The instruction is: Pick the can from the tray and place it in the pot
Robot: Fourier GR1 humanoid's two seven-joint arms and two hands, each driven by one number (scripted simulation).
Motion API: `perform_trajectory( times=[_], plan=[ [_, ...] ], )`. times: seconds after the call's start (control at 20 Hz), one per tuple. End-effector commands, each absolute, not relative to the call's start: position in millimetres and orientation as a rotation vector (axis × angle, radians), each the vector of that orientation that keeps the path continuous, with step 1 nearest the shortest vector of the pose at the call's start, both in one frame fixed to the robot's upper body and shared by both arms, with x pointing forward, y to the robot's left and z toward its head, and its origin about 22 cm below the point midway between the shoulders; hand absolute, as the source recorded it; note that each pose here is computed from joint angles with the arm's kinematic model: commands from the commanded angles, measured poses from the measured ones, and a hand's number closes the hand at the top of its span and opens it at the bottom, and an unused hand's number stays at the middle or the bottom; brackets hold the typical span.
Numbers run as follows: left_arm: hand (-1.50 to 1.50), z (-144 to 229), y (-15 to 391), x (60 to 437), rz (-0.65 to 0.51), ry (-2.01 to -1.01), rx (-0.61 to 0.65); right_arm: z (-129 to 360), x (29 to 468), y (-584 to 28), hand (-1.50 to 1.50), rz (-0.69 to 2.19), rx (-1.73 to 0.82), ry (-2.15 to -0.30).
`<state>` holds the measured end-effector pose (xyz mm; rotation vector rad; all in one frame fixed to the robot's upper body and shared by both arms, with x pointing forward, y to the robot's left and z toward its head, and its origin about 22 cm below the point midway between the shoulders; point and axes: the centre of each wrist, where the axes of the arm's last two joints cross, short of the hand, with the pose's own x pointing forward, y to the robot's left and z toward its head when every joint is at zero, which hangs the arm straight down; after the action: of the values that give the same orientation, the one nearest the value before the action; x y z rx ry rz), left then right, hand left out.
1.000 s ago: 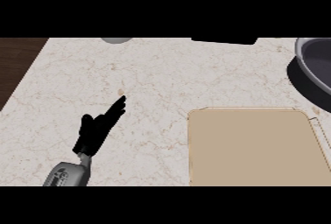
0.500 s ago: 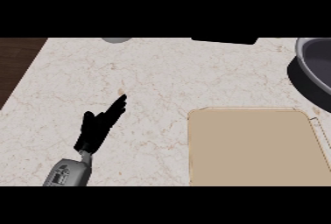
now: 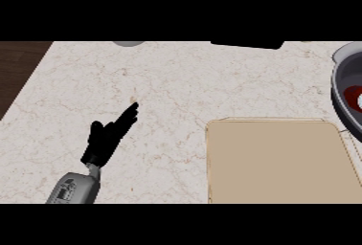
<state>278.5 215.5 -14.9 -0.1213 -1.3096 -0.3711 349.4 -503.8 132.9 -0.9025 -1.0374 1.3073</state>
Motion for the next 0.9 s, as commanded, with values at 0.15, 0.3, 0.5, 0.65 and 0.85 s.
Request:
perform_trajectory(
  times=[0.15, 0.3, 0.5, 0.65, 0.85],
  plan=[
    [0.0, -22, 215, 278, -0.353, -1.305, -0.119, 111, 375, -469, -1.5, 1.282, -0.774, -1.051],
    [0.0, -14, 229, 278, -0.334, -1.307, -0.09, 113, 379, -465, -1.5, 1.093, -0.626, -1.321],
    [0.0, -18, 227, 274, -0.33, -1.295, -0.084, 133, 386, -466, -1.5, 0.761, -0.48, -1.575],
    [0.0, -17, 226, 275, -0.329, -1.315, -0.106, 148, 383, -477, -1.5, 0.535, -0.444, -1.644],
    [0.0, -18, 222, 270, -0.332, -1.307, -0.093, 161, 364, -504, -1.5, 0.282, -0.491, -1.704]
  ],
)
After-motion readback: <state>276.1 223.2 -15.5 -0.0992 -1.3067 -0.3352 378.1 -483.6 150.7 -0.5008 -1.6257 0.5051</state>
